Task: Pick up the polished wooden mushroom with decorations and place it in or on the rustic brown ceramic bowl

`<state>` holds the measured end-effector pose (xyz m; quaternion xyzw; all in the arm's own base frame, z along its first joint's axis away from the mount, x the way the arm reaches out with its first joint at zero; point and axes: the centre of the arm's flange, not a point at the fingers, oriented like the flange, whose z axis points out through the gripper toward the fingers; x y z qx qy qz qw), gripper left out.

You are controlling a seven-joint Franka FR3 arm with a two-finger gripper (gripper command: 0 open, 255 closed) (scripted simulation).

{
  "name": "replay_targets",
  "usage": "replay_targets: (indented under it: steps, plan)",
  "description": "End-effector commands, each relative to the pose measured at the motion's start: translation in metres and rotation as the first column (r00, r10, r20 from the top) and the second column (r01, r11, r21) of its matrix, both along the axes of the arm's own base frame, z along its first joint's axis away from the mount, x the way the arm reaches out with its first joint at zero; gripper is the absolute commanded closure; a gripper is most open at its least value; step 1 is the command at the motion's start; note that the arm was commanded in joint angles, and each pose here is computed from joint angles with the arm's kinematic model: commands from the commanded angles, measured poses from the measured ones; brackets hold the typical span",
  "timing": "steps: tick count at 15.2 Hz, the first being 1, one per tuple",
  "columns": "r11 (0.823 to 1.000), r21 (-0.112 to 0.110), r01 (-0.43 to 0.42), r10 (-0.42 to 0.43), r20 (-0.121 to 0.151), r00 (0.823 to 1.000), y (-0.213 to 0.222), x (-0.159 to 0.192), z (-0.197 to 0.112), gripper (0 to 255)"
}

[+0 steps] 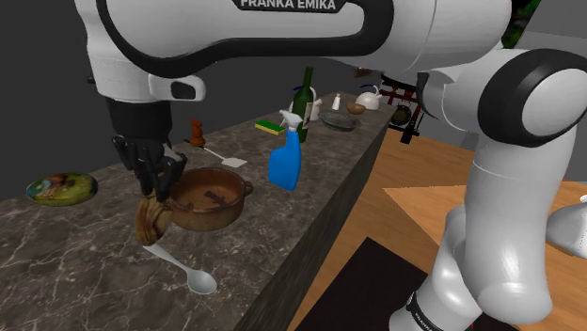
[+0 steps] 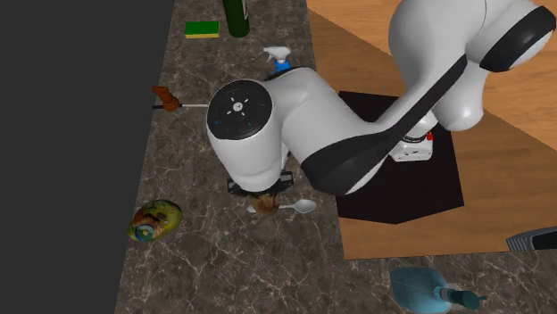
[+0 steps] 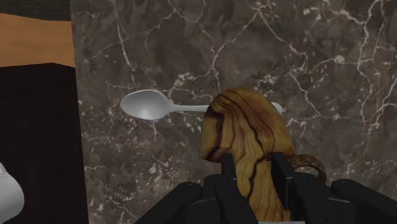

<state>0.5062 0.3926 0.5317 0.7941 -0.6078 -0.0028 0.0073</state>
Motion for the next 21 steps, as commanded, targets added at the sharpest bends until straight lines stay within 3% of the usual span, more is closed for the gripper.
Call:
replay_targets:
  steps: [1, 12, 21]
  plan:
    - [1.0, 0.0, -0.001, 0.001, 0.0, 1.0, -0.026, 0.011, 0.003, 255]
    - [1.0, 0.0, -0.001, 0.001, 0.0, 1.0, -0.159, 0.062, 0.006, 255]
    - [1.0, 0.0, -0.001, 0.001, 0.0, 1.0, -0.159, 0.062, -0.042, 255]
